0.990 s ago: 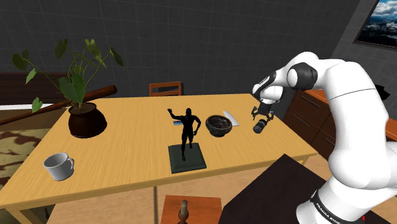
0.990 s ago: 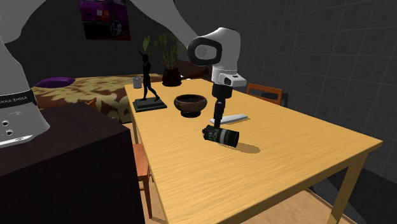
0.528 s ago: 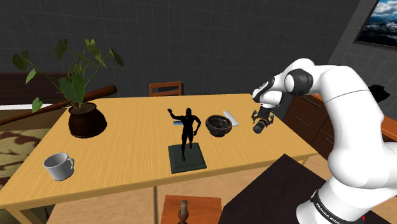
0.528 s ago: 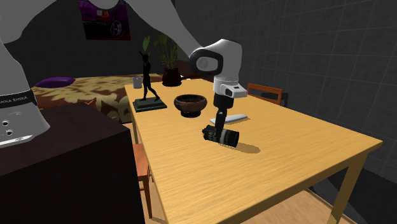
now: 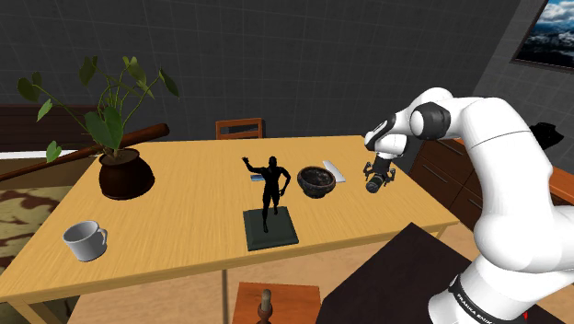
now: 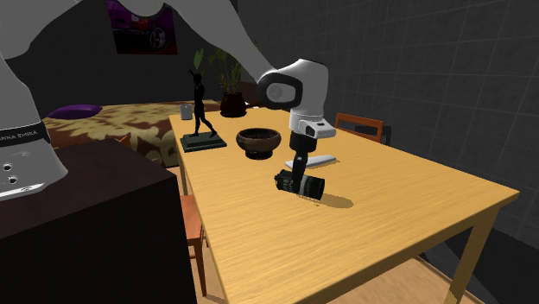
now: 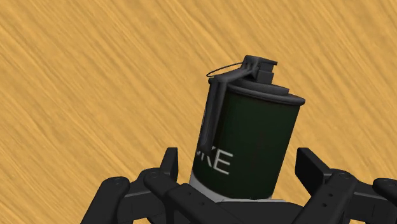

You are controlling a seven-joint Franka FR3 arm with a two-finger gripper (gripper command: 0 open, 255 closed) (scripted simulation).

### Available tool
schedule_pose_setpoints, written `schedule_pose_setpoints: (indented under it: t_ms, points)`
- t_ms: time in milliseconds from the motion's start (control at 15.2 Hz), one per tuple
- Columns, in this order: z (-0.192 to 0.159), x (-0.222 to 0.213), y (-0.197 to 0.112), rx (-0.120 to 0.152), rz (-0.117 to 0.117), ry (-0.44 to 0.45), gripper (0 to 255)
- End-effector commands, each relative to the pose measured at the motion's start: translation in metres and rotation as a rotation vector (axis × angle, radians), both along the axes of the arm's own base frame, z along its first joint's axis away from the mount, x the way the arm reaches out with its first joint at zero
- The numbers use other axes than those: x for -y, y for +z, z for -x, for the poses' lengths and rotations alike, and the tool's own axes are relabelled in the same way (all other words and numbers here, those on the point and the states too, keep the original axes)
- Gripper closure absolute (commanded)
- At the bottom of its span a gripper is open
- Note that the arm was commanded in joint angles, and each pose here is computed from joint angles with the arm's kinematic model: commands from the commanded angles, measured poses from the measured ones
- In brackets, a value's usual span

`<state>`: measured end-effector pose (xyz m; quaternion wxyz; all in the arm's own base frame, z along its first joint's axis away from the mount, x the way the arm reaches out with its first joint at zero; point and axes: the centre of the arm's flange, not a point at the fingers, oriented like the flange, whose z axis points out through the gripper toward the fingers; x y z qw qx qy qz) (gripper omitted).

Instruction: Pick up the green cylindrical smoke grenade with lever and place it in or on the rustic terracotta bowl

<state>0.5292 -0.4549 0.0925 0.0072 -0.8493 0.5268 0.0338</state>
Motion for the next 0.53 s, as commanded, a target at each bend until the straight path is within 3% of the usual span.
schedule_pose_setpoints:
  t_ms: [0,66,462]
  points:
    - [0.0000,0.0000,0.0000,0.000,0.000,0.000,0]
    - [0.0000,0.0000,0.0000,0.000,0.000,0.000,255]
    - [0.0001,0.0000,0.0000,0.000,0.000,0.000,255]
